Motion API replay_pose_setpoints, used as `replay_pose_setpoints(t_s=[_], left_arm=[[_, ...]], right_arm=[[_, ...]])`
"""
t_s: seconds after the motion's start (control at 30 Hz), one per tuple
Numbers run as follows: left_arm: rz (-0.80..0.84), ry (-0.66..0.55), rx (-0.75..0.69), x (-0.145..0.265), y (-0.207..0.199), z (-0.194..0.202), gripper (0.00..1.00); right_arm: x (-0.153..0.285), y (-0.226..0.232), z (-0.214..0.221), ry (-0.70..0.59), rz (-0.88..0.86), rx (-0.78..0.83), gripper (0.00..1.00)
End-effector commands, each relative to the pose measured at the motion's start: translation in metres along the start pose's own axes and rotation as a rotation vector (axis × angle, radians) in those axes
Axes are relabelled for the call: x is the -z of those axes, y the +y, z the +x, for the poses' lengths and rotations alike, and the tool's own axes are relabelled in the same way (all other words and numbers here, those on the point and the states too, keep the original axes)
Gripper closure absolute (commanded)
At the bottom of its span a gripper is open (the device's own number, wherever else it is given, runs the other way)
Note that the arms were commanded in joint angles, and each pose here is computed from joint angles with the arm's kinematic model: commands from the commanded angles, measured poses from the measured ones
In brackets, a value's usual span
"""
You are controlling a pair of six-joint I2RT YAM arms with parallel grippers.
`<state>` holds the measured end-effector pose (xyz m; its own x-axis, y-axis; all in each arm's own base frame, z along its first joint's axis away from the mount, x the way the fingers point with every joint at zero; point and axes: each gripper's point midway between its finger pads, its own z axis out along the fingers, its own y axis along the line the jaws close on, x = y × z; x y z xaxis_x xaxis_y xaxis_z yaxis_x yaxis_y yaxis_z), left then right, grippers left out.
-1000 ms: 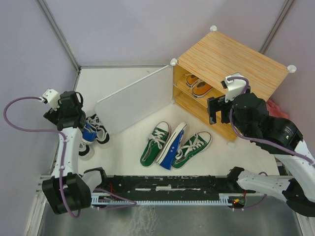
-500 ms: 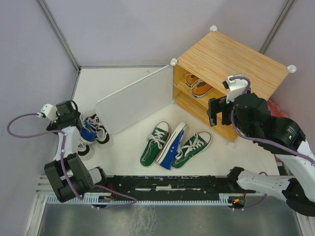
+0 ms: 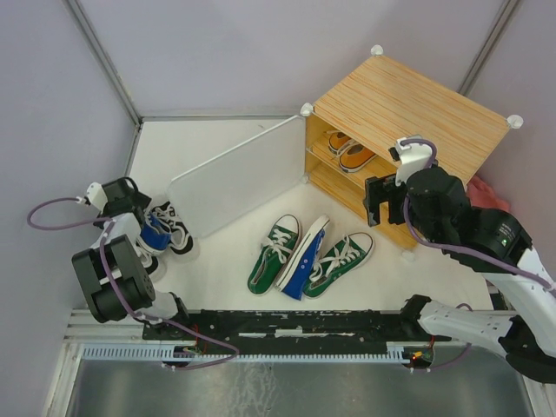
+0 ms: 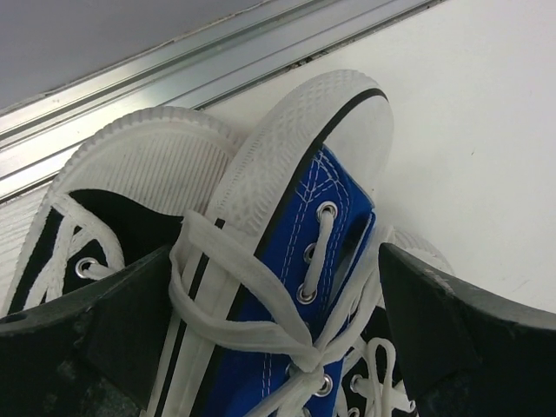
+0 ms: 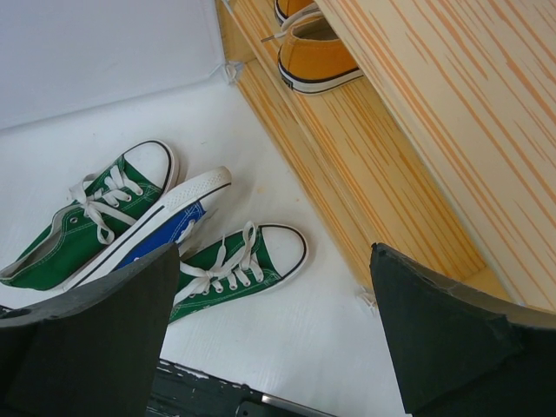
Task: Place and organize the shoes in the shoe cabinet
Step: Pick up the shoe from the center of the board, then place the shoe at the center of the board.
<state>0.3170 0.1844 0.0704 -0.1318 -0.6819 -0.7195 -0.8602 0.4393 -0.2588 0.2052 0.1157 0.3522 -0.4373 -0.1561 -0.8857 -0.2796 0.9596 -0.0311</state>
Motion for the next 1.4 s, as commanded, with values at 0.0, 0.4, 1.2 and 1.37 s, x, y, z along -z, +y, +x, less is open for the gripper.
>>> replay_pose_setpoints(t_s=[0.0, 0.4, 1.2, 1.37], left_arm=[[0.097, 0.004, -0.021, -0.001, -0.020, -0.004, 0.04], [0.324, -0.040, -0.118, 0.054, -0.071, -0.059, 0.97], [1.876, -0.140, -0.075, 0.547, -0.224, -0.153, 0.97], [1.901, 0.080, -0.279, 0.560, -0.259, -0.038, 0.97]], right_arm=[[0.004, 0.001, -0.011, -0.069, -0.018, -0.047, 0.02], [0.018, -0.011, -0.009, -0.113, -0.010, -0.062, 0.02], [-0.007, 0.001, -0.008, -0.078, 0.000, -0.023, 0.02], [-0.005, 0.001, -0.021, -0.104, 0.010, -0.033, 0.02]])
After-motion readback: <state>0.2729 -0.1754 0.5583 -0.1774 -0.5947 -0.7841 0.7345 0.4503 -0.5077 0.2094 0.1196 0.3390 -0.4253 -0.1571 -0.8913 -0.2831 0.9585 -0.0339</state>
